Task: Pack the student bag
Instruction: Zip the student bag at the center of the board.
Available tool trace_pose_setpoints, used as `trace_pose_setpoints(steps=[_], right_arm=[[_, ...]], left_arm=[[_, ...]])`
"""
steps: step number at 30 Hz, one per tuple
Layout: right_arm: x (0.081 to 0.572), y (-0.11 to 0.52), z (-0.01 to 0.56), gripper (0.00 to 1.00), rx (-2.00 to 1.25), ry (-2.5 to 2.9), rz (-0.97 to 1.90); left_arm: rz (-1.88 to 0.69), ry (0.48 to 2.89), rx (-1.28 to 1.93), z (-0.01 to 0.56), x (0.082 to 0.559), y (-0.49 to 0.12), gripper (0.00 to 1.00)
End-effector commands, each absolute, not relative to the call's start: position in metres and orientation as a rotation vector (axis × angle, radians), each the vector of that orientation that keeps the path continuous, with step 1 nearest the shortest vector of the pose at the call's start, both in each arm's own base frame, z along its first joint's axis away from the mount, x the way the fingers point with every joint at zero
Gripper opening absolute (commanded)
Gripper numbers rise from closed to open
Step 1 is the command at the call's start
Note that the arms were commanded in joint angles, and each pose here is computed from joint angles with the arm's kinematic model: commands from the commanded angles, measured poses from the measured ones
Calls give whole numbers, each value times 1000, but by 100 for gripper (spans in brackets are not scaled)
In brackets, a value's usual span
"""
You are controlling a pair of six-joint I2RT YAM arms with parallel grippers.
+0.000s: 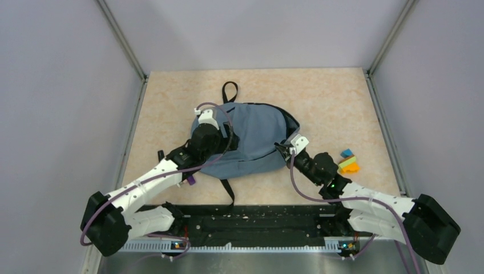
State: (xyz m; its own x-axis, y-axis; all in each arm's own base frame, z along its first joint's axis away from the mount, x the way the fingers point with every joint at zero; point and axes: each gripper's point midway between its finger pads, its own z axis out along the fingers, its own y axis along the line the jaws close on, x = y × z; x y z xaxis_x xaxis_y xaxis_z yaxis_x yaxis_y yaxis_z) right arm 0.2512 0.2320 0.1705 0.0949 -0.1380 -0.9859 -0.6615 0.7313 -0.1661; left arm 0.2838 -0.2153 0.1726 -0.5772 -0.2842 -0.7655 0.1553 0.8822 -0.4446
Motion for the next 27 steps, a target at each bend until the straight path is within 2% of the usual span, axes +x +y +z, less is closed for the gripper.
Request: trace_pose_setpoints(steps=[1,6,7,8,9,11,13,15,27], right_arm=[[253,230,199,0,-606,1377,465],[253,229,199,0,-594,1384,471],[254,229,200,0,-589,1386,471],[254,228,200,0,-581,1391,470],[255,226,200,0,-564,1398,467],[259,221,200,0,-520,1418,450],[267,211,198,0,-460,1457,403],[276,197,193,0,-409,1497,330],[335,131,206,0,-146,1492,305]], left_arm=[[-582,2088,-192,166,291,-204,86],[-719,2117,-171,157,289,-229,86],[-731,2134,-166,152,288,-232,83],[-740,2150,-162,148,287,-235,77],[-757,2144,-157,148,289,-239,66],[-747,2155,-149,144,290,-239,37],[-697,2156,-146,140,293,-231,14],[-651,2167,-159,136,294,-216,0],[-551,2149,-98,145,303,-171,0]])
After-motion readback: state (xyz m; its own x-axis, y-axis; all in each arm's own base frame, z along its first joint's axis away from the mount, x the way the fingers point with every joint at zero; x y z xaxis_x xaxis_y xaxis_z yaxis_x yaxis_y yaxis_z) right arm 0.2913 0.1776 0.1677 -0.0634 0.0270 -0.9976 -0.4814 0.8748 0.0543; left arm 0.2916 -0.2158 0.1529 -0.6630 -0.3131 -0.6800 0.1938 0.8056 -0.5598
